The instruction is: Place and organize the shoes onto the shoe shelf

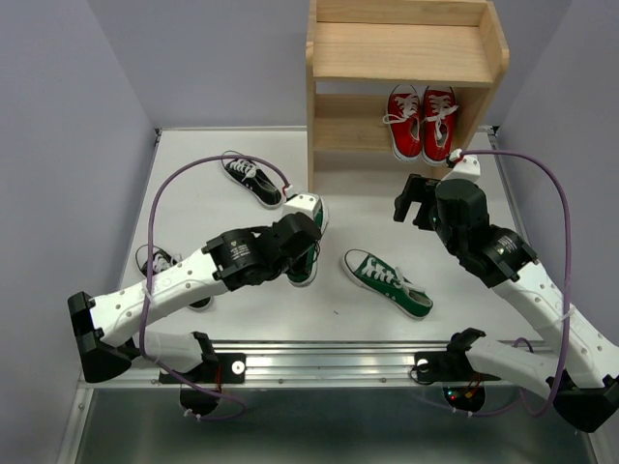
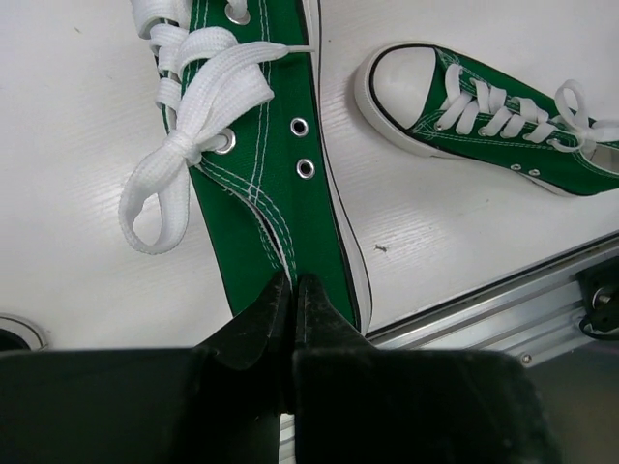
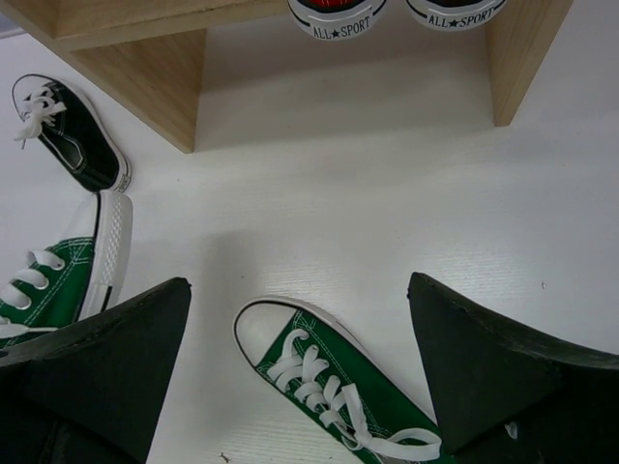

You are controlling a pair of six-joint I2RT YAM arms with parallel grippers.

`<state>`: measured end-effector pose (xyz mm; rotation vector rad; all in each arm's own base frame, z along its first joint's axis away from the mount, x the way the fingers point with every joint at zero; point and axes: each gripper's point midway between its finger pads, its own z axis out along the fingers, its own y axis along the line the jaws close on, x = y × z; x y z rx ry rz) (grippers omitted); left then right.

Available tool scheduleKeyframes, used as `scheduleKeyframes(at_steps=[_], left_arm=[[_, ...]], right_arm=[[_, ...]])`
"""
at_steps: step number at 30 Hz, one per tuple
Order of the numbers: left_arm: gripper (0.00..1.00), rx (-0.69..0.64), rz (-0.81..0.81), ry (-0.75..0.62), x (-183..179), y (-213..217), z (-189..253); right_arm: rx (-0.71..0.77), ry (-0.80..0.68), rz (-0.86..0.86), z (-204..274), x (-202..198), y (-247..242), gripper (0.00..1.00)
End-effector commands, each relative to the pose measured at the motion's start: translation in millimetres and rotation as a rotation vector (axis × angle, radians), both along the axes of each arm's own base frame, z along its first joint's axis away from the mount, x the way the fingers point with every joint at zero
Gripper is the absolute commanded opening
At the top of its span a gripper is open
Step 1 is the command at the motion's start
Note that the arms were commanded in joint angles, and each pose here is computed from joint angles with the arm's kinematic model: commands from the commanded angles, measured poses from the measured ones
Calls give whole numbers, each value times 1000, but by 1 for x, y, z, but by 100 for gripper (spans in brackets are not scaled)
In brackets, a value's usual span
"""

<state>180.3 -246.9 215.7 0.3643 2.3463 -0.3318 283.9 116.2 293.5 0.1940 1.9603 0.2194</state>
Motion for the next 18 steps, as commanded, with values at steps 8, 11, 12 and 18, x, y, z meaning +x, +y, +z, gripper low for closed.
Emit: scheduleKeyframes(at_steps=[8, 11, 12, 18], left_arm=[[0, -93, -6, -192, 20, -2, 97], [0, -119, -9, -232, 25, -7, 119], [0, -128, -10, -244, 27, -9, 126], [0, -135, -11, -350, 45, -21, 175]], right_arm=[[48, -66, -70, 13, 3, -8, 100], [59, -93, -106, 18, 1, -16, 100], [60, -99, -119, 19, 1, -19, 100], [79, -146, -166, 30, -3, -31, 100]])
